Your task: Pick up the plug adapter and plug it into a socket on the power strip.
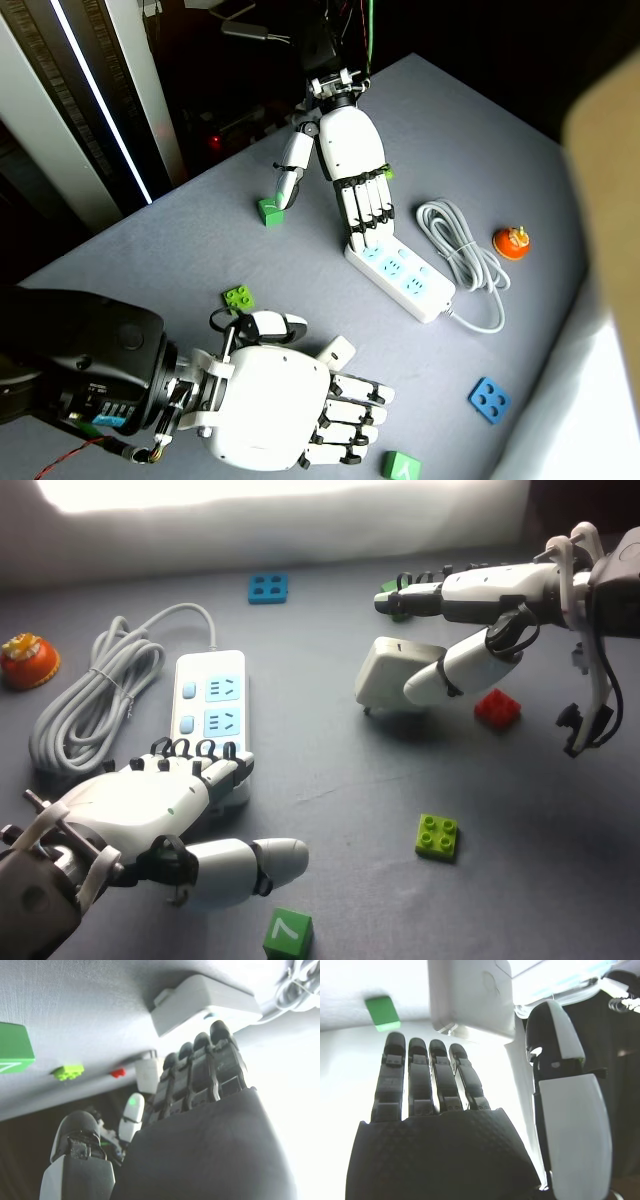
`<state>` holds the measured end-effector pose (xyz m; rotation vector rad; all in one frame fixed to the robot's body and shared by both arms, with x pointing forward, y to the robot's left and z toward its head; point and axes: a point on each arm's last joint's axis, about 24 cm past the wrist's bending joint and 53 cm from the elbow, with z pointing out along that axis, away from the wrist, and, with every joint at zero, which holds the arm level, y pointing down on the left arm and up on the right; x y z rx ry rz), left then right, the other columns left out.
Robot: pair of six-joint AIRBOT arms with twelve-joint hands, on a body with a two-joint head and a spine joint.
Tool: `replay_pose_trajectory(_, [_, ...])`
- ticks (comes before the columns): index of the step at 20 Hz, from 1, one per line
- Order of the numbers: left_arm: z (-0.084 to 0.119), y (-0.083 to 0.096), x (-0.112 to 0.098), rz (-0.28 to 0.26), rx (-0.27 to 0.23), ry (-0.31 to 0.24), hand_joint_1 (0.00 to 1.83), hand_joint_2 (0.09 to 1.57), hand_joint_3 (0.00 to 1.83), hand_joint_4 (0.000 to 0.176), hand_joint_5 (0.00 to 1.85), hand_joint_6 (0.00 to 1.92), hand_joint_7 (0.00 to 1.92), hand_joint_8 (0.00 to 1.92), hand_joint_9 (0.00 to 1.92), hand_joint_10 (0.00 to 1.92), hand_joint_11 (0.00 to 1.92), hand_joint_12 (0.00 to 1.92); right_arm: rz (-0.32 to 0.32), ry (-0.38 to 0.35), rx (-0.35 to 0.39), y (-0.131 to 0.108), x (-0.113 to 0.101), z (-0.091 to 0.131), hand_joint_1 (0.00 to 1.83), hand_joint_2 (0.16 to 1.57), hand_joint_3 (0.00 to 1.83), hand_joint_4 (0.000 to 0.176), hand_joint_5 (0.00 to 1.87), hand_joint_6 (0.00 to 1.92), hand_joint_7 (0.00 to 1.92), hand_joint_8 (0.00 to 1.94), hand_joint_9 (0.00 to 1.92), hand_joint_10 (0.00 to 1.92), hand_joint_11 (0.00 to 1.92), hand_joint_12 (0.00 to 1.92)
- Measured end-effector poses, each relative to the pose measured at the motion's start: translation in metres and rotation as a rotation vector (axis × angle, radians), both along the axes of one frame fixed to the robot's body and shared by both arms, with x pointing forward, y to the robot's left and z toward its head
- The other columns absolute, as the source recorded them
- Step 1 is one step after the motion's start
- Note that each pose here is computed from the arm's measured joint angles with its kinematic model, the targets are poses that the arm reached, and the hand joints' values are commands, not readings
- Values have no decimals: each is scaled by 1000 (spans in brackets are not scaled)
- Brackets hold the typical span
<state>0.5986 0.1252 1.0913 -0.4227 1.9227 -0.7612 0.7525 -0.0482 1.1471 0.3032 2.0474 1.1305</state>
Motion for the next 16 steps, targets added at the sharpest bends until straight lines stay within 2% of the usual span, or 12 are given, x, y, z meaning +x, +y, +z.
replay_pose_trajectory(2, [0, 0, -1, -1, 1, -1, 0, 1122, 0, 0, 42, 0, 43, 1, 43, 0, 0, 199, 8, -6, -10, 1, 1, -1, 705, 1148, 4, 0, 0, 0, 10, 3, 0, 0, 0, 109])
replay_pose_trajectory(3, [0, 0, -1, -1, 2, -1, 0, 1115, 0, 0, 39, 0, 38, 0, 39, 0, 0, 195, 10, -8, -14, 1, 1, -1, 736, 1141, 1, 0, 15, 2, 26, 3, 13, 2, 0, 168])
replay_pose_trajectory(6, [-1, 0, -3, -1, 4, 0, 0, 1121, 0, 0, 39, 0, 36, 0, 32, 0, 0, 189, 3, -12, -19, 0, 5, -2, 672, 1172, 9, 0, 1, 0, 14, 0, 13, 1, 0, 209])
replay_pose_trajectory(8, [-1, -1, -3, -3, 5, 0, 0, 1124, 0, 0, 27, 0, 33, 0, 33, 1, 0, 206, 8, -10, -19, 0, 5, -2, 719, 1160, 0, 0, 8, 2, 27, 3, 29, 4, 0, 239])
replay_pose_trajectory(11, [-1, -6, -7, -20, 8, -1, 0, 1139, 4, 0, 45, 5, 52, 4, 58, 7, 0, 228, 11, -8, -30, 0, 5, -7, 702, 1174, 5, 0, 0, 0, 19, 0, 22, 0, 0, 230])
replay_pose_trajectory(12, [-1, -8, -8, -37, 16, -4, 0, 1141, 3, 0, 51, 4, 55, 3, 58, 4, 0, 177, 8, -7, -36, 0, 7, -10, 629, 1189, 11, 0, 0, 0, 17, 0, 11, 1, 0, 233])
replay_pose_trajectory(13, [-2, -9, -9, -43, 18, -4, 0, 1143, 3, 0, 49, 2, 58, 3, 60, 4, 0, 166, 8, -7, -39, 0, 8, -11, 609, 1190, 8, 0, 0, 0, 42, 5, 38, 8, 0, 308])
replay_pose_trajectory(16, [-2, -11, -9, -43, 16, -6, 0, 1149, 4, 0, 44, 0, 46, 0, 51, 1, 0, 135, 12, -25, -60, 2, 13, -13, 587, 1202, 5, 0, 0, 0, 20, 2, 35, 4, 0, 281])
